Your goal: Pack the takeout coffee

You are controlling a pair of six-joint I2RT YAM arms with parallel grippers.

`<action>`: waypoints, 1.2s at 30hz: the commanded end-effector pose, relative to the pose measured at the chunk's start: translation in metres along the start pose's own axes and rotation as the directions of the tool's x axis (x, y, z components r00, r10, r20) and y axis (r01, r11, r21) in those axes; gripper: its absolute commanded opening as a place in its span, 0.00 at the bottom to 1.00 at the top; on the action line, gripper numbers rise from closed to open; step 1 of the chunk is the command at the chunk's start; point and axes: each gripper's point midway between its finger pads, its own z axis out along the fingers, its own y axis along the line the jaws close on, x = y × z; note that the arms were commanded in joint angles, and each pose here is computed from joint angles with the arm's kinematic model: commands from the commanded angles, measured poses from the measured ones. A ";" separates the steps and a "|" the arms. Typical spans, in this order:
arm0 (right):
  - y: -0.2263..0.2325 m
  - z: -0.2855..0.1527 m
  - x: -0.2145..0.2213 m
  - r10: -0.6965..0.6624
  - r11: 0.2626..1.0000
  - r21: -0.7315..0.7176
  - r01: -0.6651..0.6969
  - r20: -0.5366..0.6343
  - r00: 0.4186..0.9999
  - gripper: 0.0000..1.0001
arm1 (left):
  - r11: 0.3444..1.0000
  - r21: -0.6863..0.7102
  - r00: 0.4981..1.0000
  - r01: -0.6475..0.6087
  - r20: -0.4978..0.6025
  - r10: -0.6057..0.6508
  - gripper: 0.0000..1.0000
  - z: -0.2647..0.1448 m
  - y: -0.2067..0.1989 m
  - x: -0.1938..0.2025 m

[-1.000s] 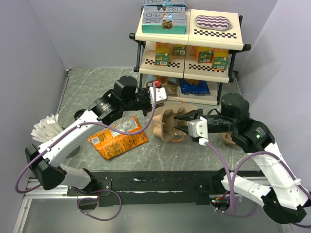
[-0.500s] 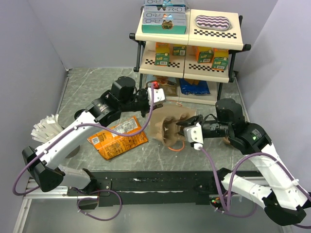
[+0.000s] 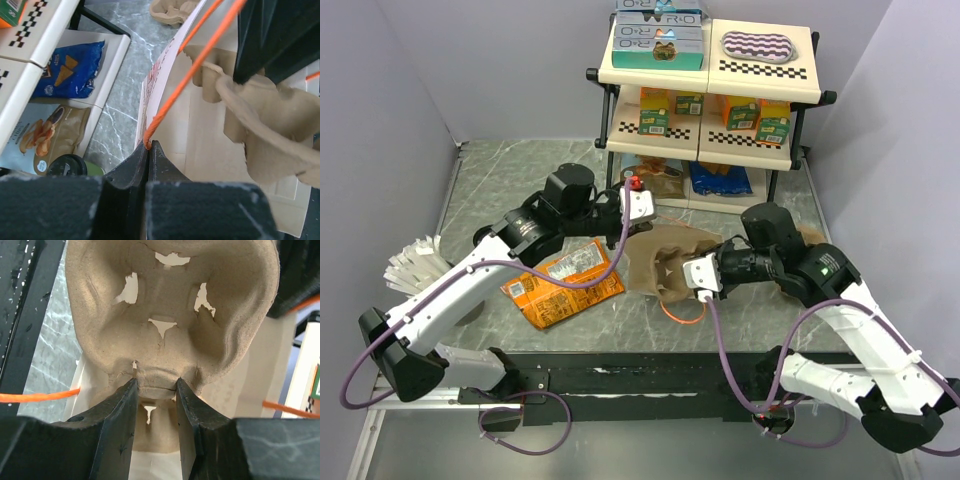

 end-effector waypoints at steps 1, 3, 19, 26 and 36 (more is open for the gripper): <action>-0.008 -0.010 0.000 0.010 0.997 0.070 -0.007 -0.036 0.999 0.00 | 1.000 0.031 0.998 -0.004 0.057 0.002 0.01 -0.009 -0.010 -0.015; -0.011 -0.009 0.006 0.013 0.996 0.093 -0.006 -0.070 0.997 0.00 | 0.999 0.043 0.998 -0.001 0.061 -0.001 0.01 -0.009 -0.013 -0.016; -0.013 0.016 0.044 0.024 1.000 0.016 -0.020 -0.373 0.927 0.00 | 0.992 0.093 0.989 0.082 0.115 -0.093 0.01 -0.004 -0.024 -0.037; -0.021 0.019 0.055 0.028 0.998 0.064 0.002 -0.469 0.883 0.00 | 0.986 0.129 0.986 0.104 0.113 -0.119 0.01 0.000 -0.034 -0.039; 0.009 0.031 0.070 0.014 0.998 -0.045 -0.042 -0.508 0.861 0.00 | 0.984 0.139 0.986 0.114 0.106 -0.129 0.01 -0.002 -0.042 -0.033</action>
